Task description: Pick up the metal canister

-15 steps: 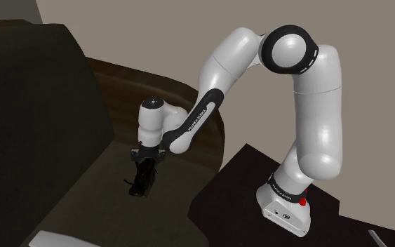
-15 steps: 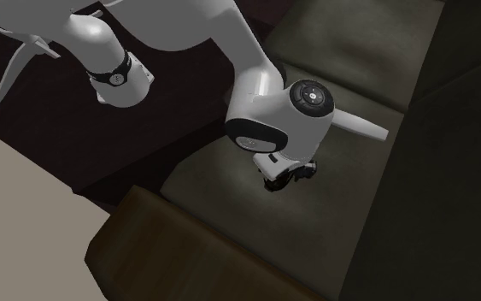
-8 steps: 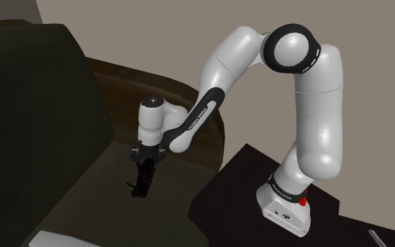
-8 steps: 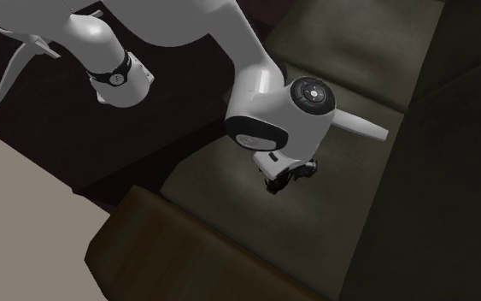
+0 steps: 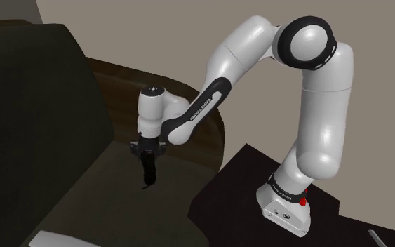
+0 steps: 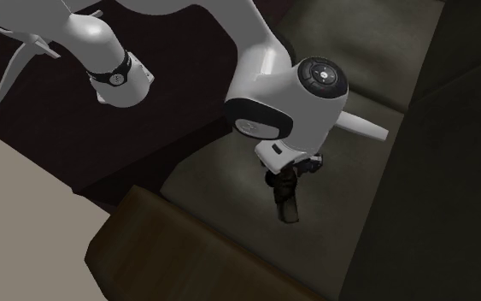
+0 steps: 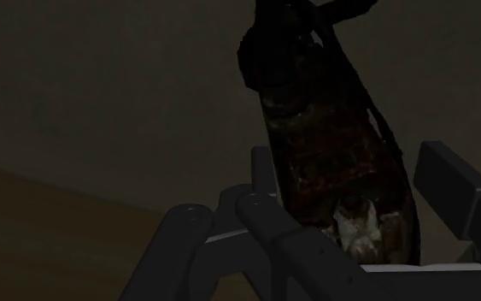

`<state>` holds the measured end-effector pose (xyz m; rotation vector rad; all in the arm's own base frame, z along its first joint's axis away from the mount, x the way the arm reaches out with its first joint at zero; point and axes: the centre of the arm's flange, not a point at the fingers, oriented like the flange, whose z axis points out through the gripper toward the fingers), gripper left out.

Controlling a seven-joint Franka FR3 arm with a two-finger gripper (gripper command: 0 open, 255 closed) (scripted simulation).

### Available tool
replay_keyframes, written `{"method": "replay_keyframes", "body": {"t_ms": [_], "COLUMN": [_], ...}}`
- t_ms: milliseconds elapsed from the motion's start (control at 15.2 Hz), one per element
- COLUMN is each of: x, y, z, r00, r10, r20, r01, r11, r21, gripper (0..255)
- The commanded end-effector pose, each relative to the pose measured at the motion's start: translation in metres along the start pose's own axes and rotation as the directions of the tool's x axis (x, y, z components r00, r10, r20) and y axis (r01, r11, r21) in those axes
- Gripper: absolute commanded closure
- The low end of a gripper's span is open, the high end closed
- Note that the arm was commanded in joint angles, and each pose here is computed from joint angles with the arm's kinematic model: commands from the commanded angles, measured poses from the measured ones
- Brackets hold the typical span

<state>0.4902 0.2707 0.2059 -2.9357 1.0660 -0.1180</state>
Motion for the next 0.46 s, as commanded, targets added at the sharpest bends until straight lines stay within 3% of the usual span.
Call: {"method": "replay_keyframes", "body": {"t_ms": [0, 396], "x": [0.001, 0.002], "y": [0.001, 0.0], "z": [-0.011, -0.033], "r00": [1.0, 1.0], "r10": [0.0, 0.0], "r20": [0.0, 0.0], "r01": [0.0, 0.0], "r11": [1.0, 1.0], "r21": [0.001, 0.001], "gripper": [255, 255]}}
